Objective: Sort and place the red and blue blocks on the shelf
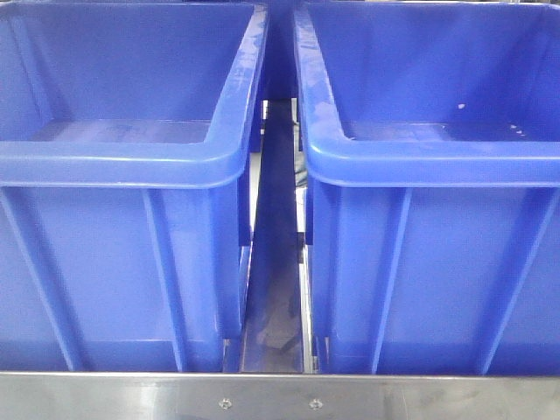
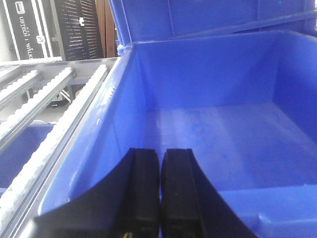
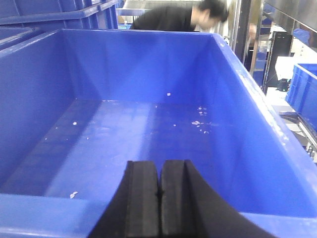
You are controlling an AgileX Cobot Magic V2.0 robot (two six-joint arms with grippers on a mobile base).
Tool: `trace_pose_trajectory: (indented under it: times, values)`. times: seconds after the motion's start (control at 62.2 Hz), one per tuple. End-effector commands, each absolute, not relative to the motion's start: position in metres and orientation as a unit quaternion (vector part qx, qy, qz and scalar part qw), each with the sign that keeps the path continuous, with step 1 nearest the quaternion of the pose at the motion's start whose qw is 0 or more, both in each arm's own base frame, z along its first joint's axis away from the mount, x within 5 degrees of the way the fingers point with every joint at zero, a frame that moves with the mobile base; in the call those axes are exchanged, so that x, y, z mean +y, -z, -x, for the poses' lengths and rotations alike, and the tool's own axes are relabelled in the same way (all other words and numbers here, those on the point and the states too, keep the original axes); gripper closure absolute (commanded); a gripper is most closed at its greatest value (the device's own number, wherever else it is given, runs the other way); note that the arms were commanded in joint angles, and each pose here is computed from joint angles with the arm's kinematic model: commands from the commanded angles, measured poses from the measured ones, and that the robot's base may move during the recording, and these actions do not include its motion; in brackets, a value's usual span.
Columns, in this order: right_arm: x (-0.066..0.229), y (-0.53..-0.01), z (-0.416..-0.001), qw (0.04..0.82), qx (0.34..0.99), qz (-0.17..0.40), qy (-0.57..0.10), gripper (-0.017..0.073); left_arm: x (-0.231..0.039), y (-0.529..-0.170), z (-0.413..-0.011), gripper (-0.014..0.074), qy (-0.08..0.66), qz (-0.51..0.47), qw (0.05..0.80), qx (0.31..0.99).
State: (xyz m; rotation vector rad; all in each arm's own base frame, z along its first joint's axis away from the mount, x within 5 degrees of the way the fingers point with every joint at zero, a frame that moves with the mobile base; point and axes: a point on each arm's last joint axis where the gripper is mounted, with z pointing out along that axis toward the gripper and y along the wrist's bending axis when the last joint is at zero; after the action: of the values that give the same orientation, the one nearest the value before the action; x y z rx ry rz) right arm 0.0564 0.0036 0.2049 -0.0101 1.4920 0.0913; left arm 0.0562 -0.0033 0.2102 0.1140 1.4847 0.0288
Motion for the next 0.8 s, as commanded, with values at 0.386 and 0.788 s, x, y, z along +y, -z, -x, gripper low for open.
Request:
trace_pose_trajectory:
  times: [0.386,0.788]
  values:
    - [0.0032,-0.2220,-0.0521,0.778,0.628,0.008,-0.037,0.0509,-0.0030,-0.2044,-0.0555,0.0467,-0.004,-0.040,0.758,0.651]
    - [0.0032,-0.2220,-0.0521,0.778,0.628,0.008,-0.037,0.0509,-0.0027,-0.2085,-0.0548,0.0467,-0.004,-0.037,0.773,0.634]
